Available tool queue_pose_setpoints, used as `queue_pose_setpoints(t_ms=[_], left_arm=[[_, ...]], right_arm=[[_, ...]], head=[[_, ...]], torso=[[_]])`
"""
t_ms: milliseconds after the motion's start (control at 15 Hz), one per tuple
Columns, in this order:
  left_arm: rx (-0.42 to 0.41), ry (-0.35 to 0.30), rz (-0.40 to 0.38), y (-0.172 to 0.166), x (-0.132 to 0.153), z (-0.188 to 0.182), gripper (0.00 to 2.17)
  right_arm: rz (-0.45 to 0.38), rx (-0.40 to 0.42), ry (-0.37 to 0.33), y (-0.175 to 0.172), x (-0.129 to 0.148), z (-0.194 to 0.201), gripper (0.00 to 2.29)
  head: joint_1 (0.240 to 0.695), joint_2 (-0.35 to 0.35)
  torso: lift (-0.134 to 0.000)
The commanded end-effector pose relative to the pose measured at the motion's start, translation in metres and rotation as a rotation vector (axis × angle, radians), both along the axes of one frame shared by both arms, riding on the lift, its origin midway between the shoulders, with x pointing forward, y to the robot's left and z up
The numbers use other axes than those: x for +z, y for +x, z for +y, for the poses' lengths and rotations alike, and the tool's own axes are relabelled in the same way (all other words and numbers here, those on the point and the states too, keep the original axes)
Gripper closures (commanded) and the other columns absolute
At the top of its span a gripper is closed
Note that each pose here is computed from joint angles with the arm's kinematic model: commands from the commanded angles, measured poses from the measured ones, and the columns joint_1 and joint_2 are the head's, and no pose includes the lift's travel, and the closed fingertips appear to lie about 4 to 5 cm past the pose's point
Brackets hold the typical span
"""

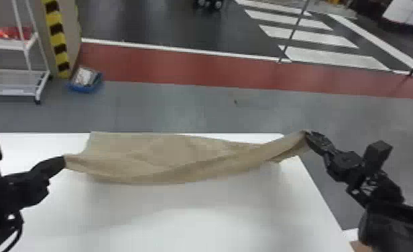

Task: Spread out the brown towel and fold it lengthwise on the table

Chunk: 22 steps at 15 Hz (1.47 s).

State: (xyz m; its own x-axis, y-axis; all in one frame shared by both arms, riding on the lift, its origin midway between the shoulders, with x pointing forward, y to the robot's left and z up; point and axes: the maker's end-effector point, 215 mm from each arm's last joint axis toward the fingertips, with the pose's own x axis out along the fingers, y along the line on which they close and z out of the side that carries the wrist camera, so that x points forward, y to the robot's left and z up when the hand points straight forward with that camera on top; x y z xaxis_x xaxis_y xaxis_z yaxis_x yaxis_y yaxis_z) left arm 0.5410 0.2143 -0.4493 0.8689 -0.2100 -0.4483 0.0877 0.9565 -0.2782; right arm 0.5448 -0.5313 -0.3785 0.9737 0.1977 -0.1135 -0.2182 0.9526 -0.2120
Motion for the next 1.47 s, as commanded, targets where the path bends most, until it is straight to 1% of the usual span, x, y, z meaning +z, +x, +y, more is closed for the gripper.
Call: queue_pose_setpoints(t_ms=[0,133,200,400,467,600,733,800,867,933,1067,1133,1200,1267,1400], left_arm=[[0.013,0.024,0.057,-0.036,-0.036,0.005,2.15],[0.038,0.045,0.092,-0.062,-0.052,0.016,2.15],[0.056,0.063,0.108,-0.074,-0.054,0.025,2.15],[0.097,0.123,0.16,-0.111,-0.062,0.047,2.15],[0.109,0.14,0.186,-0.126,-0.065,0.055,2.15],[0.114,0.165,0.212,-0.146,-0.069,0.063,2.15],[0.105,0.177,0.267,-0.172,-0.078,0.062,2.15],[0.101,0.184,0.286,-0.184,-0.081,0.061,2.15],[0.083,0.19,0.335,-0.204,-0.088,0.055,2.15],[0.074,0.199,0.36,-0.217,-0.091,0.051,2.15],[0.065,0.221,0.381,-0.232,-0.086,0.045,2.15],[0.054,0.249,0.421,-0.243,-0.084,0.043,2.15],[0.045,0.276,0.444,-0.25,-0.08,0.043,2.15],[0.042,0.279,0.437,-0.249,-0.074,0.041,2.15],[0.042,0.295,0.44,-0.243,-0.071,0.044,2.15]], right_arm=[[0.074,0.058,-0.058,-0.038,-0.041,0.008,1.48],[0.153,0.114,-0.1,-0.062,-0.071,0.017,1.48],[0.173,0.137,-0.133,-0.073,-0.082,0.022,1.48],[0.24,0.182,-0.168,-0.093,-0.113,0.035,1.48],[0.247,0.189,-0.17,-0.095,-0.117,0.038,1.48],[0.265,0.197,-0.173,-0.101,-0.127,0.043,1.48],[0.285,0.203,-0.191,-0.105,-0.134,0.044,1.48],[0.28,0.21,-0.204,-0.105,-0.133,0.045,1.48],[0.271,0.208,-0.212,-0.104,-0.129,0.042,1.48],[0.263,0.198,-0.214,-0.103,-0.124,0.037,1.48],[0.227,0.169,-0.219,-0.098,-0.107,0.024,1.48],[0.208,0.146,-0.221,-0.096,-0.098,0.014,1.48],[0.198,0.129,-0.216,-0.094,-0.092,0.008,1.48],[0.196,0.128,-0.213,-0.094,-0.091,0.008,1.48],[0.201,0.133,-0.205,-0.096,-0.094,0.012,1.48]], head=[[0.695,-0.306],[0.695,-0.316],[0.695,-0.316],[0.695,-0.31],[0.695,-0.302],[0.695,-0.291],[0.695,-0.283],[0.695,-0.281],[0.695,-0.285],[0.695,-0.289],[0.695,-0.312],[0.695,-0.326],[0.695,-0.341],[0.695,-0.35],[0.695,-0.35]], torso=[[0.0],[0.0],[0.0],[0.0],[0.0],[0.0],[0.0],[0.0],[0.0],[0.0],[0.0],[0.0],[0.0],[0.0],[0.0]])
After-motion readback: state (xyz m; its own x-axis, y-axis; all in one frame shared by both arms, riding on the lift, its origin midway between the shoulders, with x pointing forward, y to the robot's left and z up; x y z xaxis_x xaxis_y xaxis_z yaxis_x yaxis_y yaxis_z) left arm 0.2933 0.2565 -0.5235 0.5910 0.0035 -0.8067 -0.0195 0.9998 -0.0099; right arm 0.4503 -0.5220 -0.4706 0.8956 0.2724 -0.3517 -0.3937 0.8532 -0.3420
